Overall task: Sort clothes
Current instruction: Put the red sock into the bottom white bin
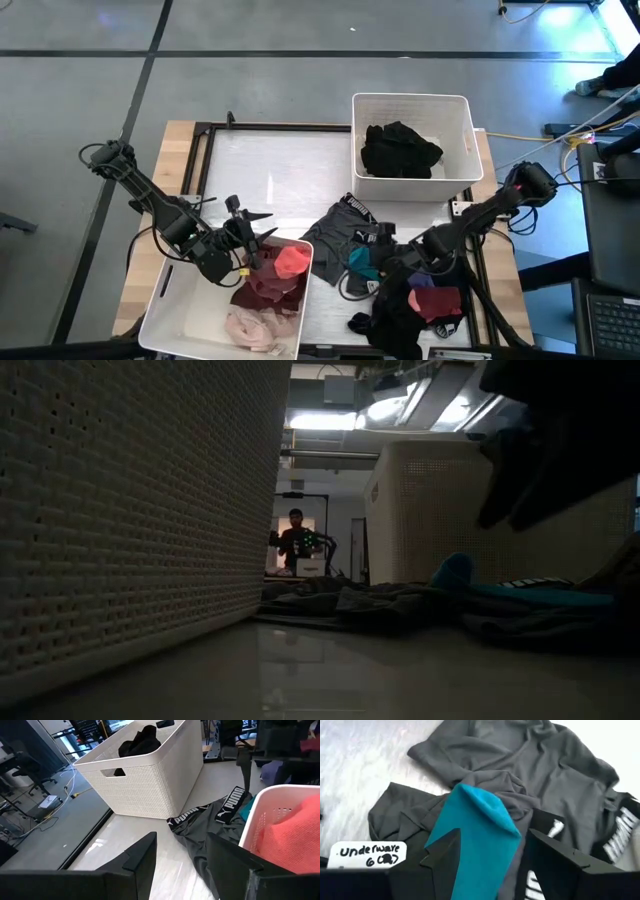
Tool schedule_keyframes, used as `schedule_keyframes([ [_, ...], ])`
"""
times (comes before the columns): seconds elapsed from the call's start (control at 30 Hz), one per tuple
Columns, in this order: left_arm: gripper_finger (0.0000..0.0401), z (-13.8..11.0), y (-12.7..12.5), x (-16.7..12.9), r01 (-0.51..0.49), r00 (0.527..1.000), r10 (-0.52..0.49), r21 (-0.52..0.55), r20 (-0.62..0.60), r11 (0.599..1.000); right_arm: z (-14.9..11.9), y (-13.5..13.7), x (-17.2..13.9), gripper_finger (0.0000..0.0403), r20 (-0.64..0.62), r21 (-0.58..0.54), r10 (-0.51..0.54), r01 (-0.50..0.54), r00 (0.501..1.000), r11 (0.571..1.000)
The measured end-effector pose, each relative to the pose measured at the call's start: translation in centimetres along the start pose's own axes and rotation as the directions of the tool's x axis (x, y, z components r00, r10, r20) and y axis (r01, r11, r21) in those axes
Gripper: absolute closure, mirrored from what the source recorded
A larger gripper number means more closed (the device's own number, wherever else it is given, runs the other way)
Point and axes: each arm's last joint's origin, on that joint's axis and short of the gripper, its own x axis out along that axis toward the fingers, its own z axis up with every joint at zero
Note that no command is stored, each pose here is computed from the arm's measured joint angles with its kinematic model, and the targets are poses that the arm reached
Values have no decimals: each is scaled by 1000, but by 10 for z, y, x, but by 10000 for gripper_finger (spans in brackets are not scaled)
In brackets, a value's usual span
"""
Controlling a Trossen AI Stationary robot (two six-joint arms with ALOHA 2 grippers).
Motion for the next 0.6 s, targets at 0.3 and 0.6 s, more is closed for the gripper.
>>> schedule_keyframes([
  [0.3,245,0,0,0,0,1000,0,-1,1,1000,-15,0,21,178,94,-89,-59,67,994,994],
  [0.6,245,0,0,0,-1,1000,1,-1,0,1000,-15,-3,42,178,72,-109,-56,63,996,992],
])
